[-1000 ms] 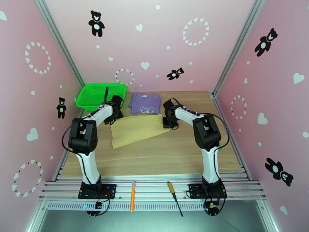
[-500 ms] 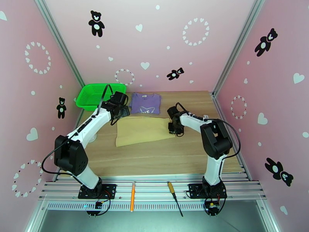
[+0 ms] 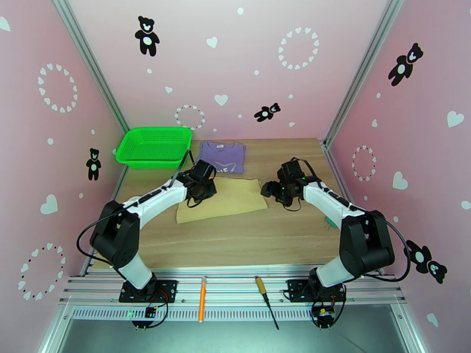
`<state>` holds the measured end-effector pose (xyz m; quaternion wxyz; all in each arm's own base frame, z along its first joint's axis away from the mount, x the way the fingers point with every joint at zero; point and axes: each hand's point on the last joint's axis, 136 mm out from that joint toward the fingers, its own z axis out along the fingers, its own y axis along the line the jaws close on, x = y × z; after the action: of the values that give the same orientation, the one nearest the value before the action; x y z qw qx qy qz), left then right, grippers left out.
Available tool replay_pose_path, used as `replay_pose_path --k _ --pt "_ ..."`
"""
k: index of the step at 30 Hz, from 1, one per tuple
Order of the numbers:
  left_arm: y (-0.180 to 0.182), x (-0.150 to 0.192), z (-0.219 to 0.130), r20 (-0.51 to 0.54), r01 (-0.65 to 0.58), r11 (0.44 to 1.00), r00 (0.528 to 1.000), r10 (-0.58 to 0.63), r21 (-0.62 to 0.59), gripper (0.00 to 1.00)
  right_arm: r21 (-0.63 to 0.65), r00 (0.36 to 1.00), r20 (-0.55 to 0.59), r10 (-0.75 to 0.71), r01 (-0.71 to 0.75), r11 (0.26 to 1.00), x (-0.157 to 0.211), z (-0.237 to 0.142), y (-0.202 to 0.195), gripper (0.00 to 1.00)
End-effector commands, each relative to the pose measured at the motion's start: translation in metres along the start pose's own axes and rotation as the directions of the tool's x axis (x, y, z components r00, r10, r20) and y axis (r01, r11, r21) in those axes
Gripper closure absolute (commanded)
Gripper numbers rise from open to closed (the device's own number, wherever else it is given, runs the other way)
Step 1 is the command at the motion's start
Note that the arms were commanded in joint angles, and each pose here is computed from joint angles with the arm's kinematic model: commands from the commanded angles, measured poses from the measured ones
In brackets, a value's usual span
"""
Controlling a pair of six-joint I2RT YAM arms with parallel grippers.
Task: Fold and stack the mixed laundry pile
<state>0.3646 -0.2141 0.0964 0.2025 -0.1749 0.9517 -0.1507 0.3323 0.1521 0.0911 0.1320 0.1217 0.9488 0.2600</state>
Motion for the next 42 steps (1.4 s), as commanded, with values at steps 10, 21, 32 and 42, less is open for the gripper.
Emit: replay_pose_path --k 10,21,32,42 --pt "0.000 0.015 0.059 -0.075 0.065 0.997 0.995 -0.067 -0.027 1.00 -0.239 0.969 -0.091 0.231 -0.247 0.939 0.013 0.050 0.005 0.01" --pt "0.030 0.047 0.095 -0.123 0.034 0.990 0.991 -0.050 -0.135 1.00 -0.203 0.921 -0.088 0.378 -0.388 0.899 0.021 0.071 -0.014 0.01" --pt "0.049 0.056 0.111 -0.131 0.011 0.981 0.991 -0.037 -0.192 1.00 -0.140 0.916 -0.098 0.389 -0.400 0.906 0.026 0.098 -0.015 0.09" --pt "0.052 0.052 0.109 -0.119 -0.013 0.976 0.993 -0.013 -0.216 1.00 -0.045 0.923 -0.055 0.381 -0.384 0.922 0.036 0.091 -0.033 0.72"
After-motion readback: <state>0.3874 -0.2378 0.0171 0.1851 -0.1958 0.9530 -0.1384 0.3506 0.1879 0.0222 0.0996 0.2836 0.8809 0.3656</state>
